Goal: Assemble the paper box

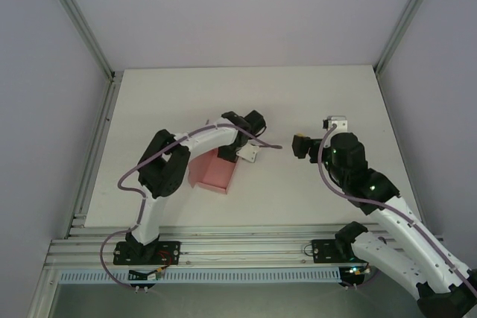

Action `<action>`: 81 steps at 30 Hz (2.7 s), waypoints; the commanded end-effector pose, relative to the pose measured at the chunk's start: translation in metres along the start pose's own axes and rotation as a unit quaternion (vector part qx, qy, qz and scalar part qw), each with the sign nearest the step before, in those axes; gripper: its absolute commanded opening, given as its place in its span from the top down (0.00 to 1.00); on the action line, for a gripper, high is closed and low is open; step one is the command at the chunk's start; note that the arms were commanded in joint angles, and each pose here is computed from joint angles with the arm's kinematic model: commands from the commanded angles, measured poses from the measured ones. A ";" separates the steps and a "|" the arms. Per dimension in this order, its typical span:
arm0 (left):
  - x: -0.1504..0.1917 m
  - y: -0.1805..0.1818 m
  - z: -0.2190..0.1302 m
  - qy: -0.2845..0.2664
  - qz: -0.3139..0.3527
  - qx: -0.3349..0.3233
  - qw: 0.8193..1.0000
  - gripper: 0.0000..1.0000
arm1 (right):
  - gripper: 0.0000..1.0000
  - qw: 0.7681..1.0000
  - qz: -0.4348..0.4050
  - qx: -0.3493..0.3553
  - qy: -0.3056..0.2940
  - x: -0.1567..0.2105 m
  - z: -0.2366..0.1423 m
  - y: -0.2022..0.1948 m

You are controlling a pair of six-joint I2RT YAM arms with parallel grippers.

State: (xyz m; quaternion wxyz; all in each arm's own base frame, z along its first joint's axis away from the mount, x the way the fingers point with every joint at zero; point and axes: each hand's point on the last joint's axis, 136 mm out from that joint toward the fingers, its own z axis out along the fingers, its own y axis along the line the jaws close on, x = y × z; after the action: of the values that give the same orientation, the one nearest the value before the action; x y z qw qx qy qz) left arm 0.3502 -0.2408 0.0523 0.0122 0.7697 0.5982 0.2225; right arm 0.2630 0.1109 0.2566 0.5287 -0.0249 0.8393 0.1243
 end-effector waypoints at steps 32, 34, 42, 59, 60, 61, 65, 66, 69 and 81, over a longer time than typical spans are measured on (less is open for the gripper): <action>-0.068 0.058 -0.091 -0.216 -0.067 -0.256 0.940 0.54 | 0.00 1.000 0.010 -0.006 0.021 0.010 -0.005 -0.005; -0.065 0.055 -0.106 -0.237 -0.071 -0.258 0.934 0.47 | 0.00 0.999 0.012 -0.009 0.028 0.012 -0.004 -0.004; -0.015 0.088 -0.220 -0.393 -0.297 -0.272 0.826 0.00 | 0.00 0.996 -0.012 -0.049 0.075 0.016 0.021 0.011; 0.220 -0.018 -0.112 -0.254 -0.865 -0.175 0.396 0.00 | 0.03 0.866 -0.252 -0.347 0.258 0.083 0.157 0.116; 0.213 -0.024 -0.102 -0.248 -0.864 -0.158 0.409 0.00 | 0.04 0.865 -0.242 -0.344 0.272 0.087 0.169 0.118; 0.204 -0.029 -0.093 -0.244 -0.860 -0.138 0.426 0.00 | 0.06 0.864 -0.234 -0.342 0.287 0.092 0.179 0.120; 0.196 -0.050 -0.073 -0.209 -0.862 -0.111 0.448 0.00 | 0.12 0.857 -0.242 -0.337 0.307 0.118 0.202 0.130; 0.198 -0.054 -0.070 -0.202 -0.865 -0.116 0.444 0.00 | 0.15 0.856 -0.250 -0.331 0.309 0.124 0.206 0.131; 0.203 -0.060 -0.066 -0.200 -0.871 -0.127 0.431 0.00 | 0.24 0.858 -0.266 -0.304 0.317 0.139 0.218 0.131; 0.205 -0.062 -0.069 -0.212 -0.871 -0.135 0.423 0.00 | 0.74 0.929 -0.160 -0.155 0.297 0.144 0.233 0.100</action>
State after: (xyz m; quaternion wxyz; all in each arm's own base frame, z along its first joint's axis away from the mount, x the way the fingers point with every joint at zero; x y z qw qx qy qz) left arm 0.3065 -0.0555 0.1626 0.4216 -0.1342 0.8968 0.0005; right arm 0.3777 0.2873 0.0380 0.2200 -0.3513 0.8930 0.1753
